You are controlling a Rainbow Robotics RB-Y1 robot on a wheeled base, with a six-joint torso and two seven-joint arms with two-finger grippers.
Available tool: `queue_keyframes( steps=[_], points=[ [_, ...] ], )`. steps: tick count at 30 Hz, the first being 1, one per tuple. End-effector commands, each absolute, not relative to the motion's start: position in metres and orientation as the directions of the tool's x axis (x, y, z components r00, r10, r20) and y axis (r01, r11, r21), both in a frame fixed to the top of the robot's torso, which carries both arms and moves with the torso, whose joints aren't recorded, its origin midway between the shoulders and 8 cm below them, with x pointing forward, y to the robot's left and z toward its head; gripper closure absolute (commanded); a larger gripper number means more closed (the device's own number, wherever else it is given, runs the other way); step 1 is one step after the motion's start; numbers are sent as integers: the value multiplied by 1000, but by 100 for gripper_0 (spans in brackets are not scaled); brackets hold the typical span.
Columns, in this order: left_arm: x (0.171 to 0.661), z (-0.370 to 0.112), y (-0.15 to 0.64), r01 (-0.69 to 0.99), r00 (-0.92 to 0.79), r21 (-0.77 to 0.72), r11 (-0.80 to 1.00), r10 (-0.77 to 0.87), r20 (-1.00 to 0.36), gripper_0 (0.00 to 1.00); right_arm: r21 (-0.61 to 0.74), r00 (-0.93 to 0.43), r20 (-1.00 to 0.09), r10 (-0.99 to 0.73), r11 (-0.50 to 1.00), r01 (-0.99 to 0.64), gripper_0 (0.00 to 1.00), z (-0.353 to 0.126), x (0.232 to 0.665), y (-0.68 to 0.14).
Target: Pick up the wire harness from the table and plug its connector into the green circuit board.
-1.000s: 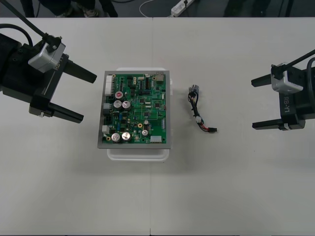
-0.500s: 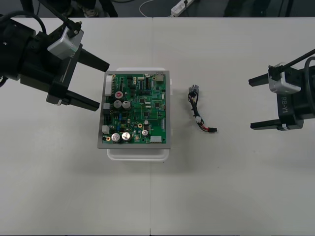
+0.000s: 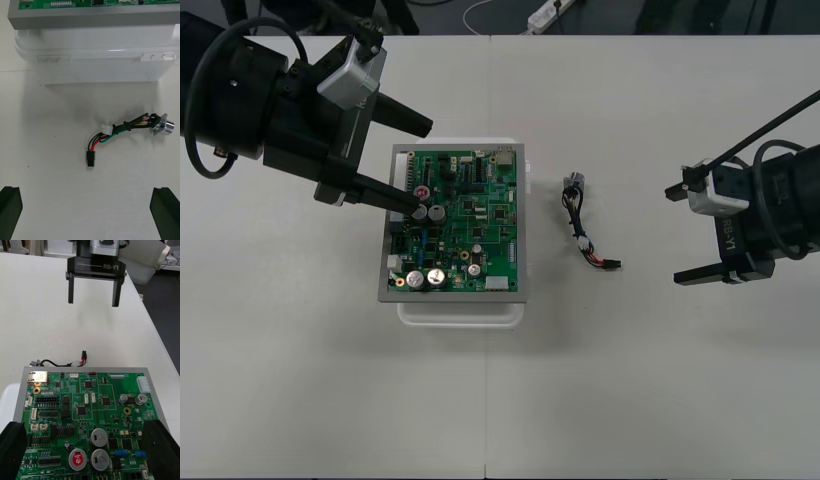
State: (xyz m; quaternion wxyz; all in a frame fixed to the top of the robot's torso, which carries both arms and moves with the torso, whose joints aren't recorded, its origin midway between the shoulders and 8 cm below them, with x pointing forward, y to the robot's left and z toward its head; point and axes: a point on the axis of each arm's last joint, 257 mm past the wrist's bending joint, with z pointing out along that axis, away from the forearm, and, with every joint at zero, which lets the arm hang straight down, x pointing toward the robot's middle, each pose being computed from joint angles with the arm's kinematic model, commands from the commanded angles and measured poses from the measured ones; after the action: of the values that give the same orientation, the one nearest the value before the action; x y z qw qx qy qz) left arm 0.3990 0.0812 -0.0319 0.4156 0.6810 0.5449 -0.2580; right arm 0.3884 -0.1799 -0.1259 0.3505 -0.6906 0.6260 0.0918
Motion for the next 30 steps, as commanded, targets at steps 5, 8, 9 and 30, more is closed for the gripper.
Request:
queue_keyframes(
  steps=[5,8,9,30],
  points=[
    [411,11,47,939,309,345,-13,477,-823,12,-356,164,-505,-847,31,-934,0,-125,393,-171],
    [410,15,44,939,311,345,-15,470,-826,12,-335,135,-500,-855,47,-941,0,-131,393,-169],
    [410,16,43,939,311,344,-16,468,-827,12,-333,130,-499,-857,51,-942,0,-132,393,-168],
    [406,16,37,935,324,353,-34,484,-813,14,-348,126,-356,-926,7,-938,0,-158,404,-162]
  ],
)
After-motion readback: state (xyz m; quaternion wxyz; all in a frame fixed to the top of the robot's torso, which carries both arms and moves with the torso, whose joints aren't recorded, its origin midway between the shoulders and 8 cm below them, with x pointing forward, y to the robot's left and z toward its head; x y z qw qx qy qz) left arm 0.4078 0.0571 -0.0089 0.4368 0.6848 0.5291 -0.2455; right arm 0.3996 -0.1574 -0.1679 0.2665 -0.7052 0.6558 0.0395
